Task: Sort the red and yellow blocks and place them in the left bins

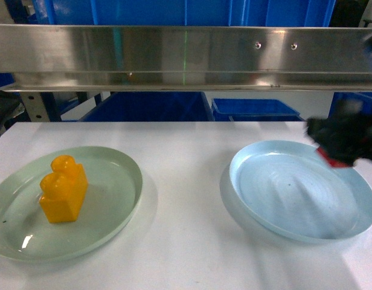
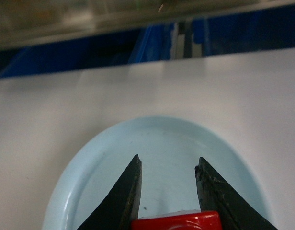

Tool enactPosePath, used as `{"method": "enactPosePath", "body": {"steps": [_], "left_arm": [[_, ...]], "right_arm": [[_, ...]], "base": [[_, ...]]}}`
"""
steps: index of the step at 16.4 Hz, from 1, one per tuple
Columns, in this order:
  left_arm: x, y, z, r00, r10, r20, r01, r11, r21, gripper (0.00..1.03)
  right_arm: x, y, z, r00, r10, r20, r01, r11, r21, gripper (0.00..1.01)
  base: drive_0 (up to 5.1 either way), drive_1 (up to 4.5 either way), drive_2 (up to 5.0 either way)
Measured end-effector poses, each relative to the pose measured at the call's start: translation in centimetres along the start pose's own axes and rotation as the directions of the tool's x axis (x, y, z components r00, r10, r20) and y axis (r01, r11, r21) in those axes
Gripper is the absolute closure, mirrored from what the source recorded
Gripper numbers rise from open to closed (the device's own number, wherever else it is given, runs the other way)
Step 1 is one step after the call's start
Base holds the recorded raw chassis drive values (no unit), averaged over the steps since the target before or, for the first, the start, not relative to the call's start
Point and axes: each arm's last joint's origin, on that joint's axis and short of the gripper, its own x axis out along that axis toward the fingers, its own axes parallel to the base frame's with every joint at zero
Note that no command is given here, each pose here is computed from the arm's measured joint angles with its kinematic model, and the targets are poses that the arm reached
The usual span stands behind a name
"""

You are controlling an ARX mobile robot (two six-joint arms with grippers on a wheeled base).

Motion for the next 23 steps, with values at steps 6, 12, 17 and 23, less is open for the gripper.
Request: {"method": "enactPosePath", "body": {"steps": [6, 12, 17, 23], "left_arm": [[0.0, 0.0, 0.0, 1.0, 0.0, 0.0, 0.0, 1.0, 0.0, 0.05], [0.0, 0.0, 0.0, 1.0, 0.0, 0.0, 0.0, 1.0, 0.0, 0.05], [0.0, 0.0, 0.0, 1.0, 0.0, 0.0, 0.0, 1.0, 0.0, 0.05], [0.0, 0.0, 0.0, 1.0, 0.0, 0.0, 0.0, 1.0, 0.0, 0.05]], "right_arm": [[-13.0, -2.8, 2.3, 0.977, -0.163, 0.136, 0.142, 0.9776, 0.156, 0.73], [-15.4, -1.5, -2.0, 0.998, -0.067, 0.02, 0.063, 0.9868, 0.149, 0.73], [-15.0, -1.7, -2.0, 0.995, -0.096, 0.028, 0.09, 0.9818, 0.168, 0.73], [-14.6, -2.1, -1.4, 0.99, -0.128, 0.067, 0.114, 0.9773, 0.178, 0.73]], "base": [[0.0, 0.0, 0.0], [0.0, 0.0, 0.0], [0.0, 0.0, 0.0], [0.0, 0.0, 0.0]]}}
